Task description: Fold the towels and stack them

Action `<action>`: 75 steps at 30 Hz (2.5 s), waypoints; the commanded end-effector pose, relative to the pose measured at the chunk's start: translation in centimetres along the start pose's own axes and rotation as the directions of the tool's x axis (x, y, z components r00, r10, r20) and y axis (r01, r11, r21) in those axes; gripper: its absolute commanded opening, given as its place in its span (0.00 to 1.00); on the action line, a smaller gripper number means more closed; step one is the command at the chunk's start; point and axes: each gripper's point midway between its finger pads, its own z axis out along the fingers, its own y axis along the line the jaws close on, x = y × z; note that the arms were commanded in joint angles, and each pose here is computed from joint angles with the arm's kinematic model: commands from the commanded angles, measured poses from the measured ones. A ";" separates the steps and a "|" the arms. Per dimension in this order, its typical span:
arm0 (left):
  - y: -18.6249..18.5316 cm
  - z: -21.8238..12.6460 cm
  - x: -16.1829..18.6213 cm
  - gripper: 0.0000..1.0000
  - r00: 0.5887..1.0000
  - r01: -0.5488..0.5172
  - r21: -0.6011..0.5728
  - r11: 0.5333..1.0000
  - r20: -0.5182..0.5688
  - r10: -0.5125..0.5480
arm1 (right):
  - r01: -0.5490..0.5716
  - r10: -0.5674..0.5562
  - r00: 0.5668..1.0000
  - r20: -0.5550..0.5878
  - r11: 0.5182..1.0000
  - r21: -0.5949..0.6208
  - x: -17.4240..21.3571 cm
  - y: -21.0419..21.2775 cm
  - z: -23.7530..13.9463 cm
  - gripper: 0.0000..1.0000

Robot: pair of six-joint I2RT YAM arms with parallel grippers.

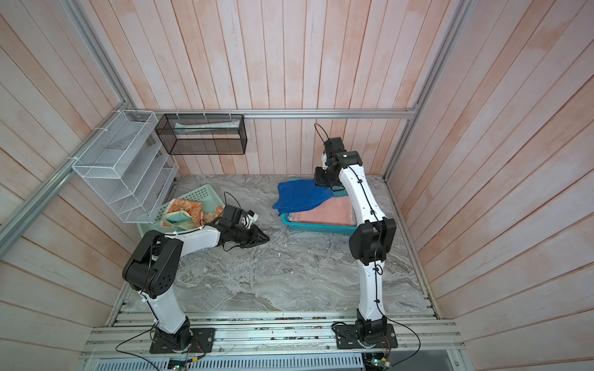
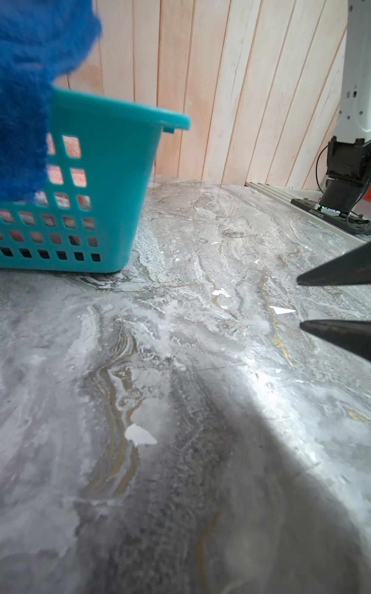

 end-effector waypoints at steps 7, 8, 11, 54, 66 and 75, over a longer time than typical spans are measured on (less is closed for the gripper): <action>0.1 -0.2 -0.9 0.22 1.000 -0.018 -0.011 1.000 0.018 0.018 | -0.036 0.041 0.995 -0.094 0.997 0.062 3.3 -6.6 5.4 0.00; 0.2 -0.3 -0.9 0.22 1.000 -0.015 -0.014 1.000 0.020 0.016 | -0.034 0.040 0.994 -0.100 0.997 0.069 3.5 -6.9 5.8 0.00; 0.3 -0.3 -0.9 0.22 1.000 -0.011 -0.019 1.000 0.020 0.012 | -0.023 0.032 0.994 -0.106 0.996 0.091 3.4 -7.4 6.3 0.00; 12.8 -25.3 -9.4 0.59 0.798 0.349 -0.463 0.815 0.602 0.001 | 0.109 -0.107 0.993 0.050 0.993 -0.038 21.3 3.1 5.3 0.43; 14.3 -19.1 -10.3 0.44 0.829 0.334 -0.238 0.912 0.535 -0.164 | 0.106 -0.113 0.988 0.109 0.992 0.070 10.7 -3.9 10.1 0.34; 8.9 -22.9 -12.7 0.00 0.812 0.224 -0.229 0.947 0.582 -0.051 | 0.103 -0.102 0.986 0.132 0.995 -0.006 8.8 -3.0 9.1 0.33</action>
